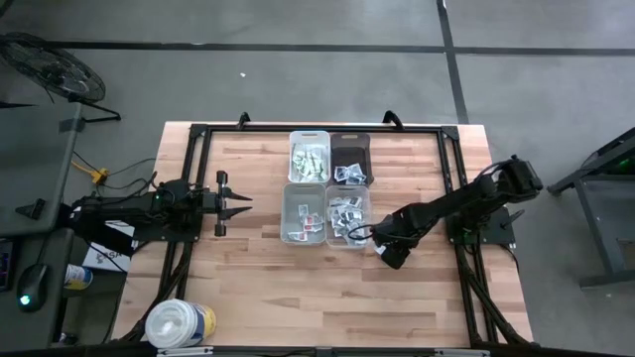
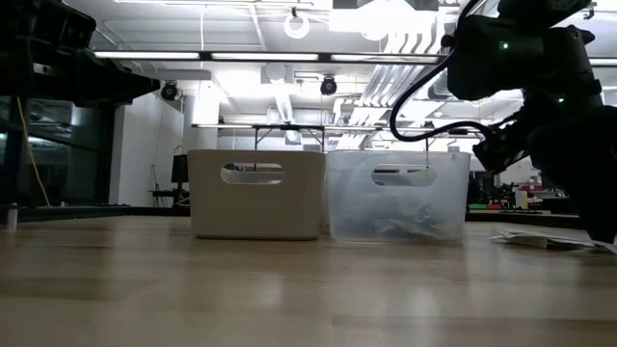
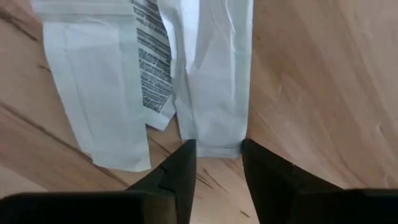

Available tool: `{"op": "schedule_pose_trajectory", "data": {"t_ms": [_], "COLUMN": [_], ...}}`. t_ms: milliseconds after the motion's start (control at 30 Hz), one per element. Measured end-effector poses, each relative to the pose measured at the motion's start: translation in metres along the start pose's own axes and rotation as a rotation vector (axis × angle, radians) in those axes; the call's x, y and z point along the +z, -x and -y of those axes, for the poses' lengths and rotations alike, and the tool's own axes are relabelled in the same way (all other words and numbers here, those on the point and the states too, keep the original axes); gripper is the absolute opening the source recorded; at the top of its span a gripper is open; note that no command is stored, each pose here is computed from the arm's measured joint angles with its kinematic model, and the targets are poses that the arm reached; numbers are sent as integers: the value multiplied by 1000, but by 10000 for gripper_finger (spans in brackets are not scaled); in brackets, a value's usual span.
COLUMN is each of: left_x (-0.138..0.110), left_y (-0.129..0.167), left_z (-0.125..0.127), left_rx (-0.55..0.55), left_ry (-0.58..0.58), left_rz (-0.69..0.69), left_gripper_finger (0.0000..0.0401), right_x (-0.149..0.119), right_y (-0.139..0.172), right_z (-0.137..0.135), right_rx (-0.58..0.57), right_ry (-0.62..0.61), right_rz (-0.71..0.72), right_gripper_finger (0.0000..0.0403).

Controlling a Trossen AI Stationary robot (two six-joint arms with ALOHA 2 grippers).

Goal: Pick & Place First Aid Supplies
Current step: Put the green bandage pack into the white bin

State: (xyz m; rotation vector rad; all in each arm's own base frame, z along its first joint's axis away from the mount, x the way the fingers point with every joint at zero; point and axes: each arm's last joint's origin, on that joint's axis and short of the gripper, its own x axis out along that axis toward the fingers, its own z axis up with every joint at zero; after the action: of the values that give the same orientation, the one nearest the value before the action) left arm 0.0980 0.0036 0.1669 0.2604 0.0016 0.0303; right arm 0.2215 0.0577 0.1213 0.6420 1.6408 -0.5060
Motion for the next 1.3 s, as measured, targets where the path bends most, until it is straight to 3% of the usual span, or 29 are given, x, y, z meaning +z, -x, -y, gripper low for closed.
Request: {"op": "schedule_pose_trajectory", "data": {"t_ms": [433, 633, 967, 1300], "left_x": [0, 0, 0, 0], "left_y": [0, 0, 0, 0], "left_z": [0, 0, 0, 0], "left_rx": [0, 0, 0, 0], "left_ry": [0, 0, 0, 0], "left_rz": [0, 0, 1, 0], "left_gripper_finger": [96, 96, 96, 96], "right_x": [0, -5, -8, 44], "right_y": [0, 13, 74, 149], "right_z": [0, 3, 7, 8], "right_rx": [5, 69, 352, 410], "right_ry": [-103, -154, -150, -29], "right_rz": [-7, 30, 233, 493], "right_gripper_finger": [13, 3, 1, 0]}}
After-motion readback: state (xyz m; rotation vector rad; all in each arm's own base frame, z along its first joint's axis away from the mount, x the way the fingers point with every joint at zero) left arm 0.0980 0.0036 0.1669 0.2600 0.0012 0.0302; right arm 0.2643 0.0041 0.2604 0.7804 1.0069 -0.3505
